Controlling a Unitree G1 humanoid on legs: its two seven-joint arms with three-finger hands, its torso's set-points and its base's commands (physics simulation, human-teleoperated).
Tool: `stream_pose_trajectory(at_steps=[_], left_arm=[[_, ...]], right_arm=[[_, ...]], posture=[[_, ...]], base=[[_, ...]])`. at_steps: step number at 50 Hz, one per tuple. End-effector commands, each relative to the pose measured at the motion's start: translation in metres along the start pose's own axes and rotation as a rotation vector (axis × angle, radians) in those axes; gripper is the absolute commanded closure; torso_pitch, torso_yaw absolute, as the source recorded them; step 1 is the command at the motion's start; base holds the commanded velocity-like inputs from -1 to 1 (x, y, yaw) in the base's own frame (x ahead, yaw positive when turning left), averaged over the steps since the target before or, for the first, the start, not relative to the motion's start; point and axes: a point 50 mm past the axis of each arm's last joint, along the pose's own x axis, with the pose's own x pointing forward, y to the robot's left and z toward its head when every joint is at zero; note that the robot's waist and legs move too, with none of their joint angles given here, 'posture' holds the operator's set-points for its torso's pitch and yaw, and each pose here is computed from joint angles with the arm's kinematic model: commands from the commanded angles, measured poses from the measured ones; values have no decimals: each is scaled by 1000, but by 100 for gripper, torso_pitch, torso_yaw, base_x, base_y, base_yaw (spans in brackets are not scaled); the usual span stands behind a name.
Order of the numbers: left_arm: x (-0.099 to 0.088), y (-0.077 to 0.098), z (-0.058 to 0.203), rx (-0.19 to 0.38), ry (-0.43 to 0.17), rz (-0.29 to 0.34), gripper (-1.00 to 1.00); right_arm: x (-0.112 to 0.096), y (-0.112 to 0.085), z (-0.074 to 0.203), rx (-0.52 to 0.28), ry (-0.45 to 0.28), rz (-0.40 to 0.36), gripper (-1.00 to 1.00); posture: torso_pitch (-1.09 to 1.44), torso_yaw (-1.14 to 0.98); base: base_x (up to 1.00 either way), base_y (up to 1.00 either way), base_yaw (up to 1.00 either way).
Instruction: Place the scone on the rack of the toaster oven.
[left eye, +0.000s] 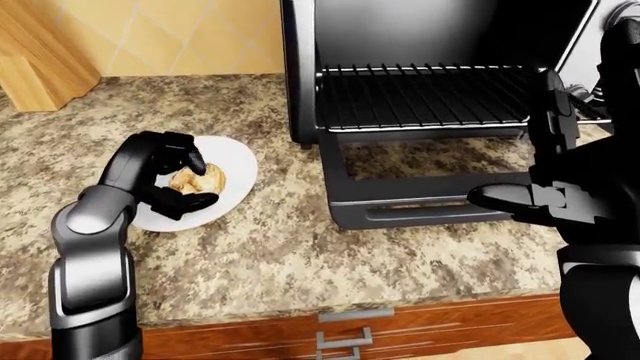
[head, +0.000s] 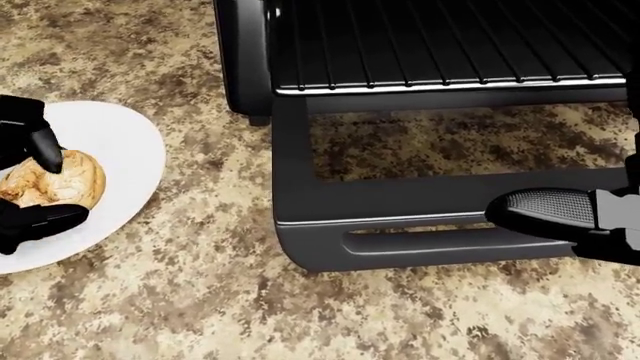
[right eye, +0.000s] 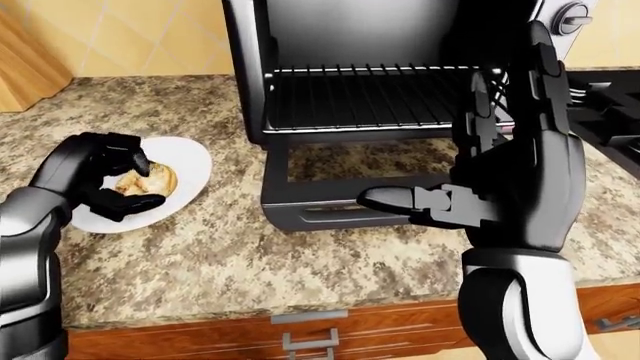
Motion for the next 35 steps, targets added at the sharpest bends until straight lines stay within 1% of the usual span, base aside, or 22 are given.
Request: stream_pose_trajectory(at_steps=[1, 5, 10, 12, 16, 20, 28, 35], left_arm=[[-4, 8, 21, 35, -87, 49, 100], [-7, 9, 30, 31, -104, 57, 100], [-15, 14, 49, 17, -138, 73, 100], [-16, 16, 55, 20, -141, 104, 100], [-22, 17, 66, 8, -169, 124, 100], [-28, 13, 73, -3, -189, 102, 100], [-33, 8, 77, 1, -205, 66, 100], [-37, 6, 83, -2, -218, 53, 100]], right_arm=[[0, 2, 9, 6, -60, 12, -100], [-1, 1, 11, 8, -63, 10, -100], [0, 3, 13, 8, -66, 13, -100], [0, 3, 13, 8, -67, 13, -100], [1, 2, 15, 8, -69, 11, -100], [0, 2, 16, 7, -68, 12, -100], [1, 5, 19, 5, -70, 21, -100], [0, 5, 17, 5, -59, 24, -100]], posture=[[0, 0], [0, 0], [0, 0], [0, 0], [0, 0], [-2, 0], [-10, 0], [-17, 0]], base=[[0, 0, 0], [0, 0, 0], [0, 0, 0], [0, 0, 0], [0, 0, 0], [0, 0, 0], [0, 0, 0], [0, 0, 0]])
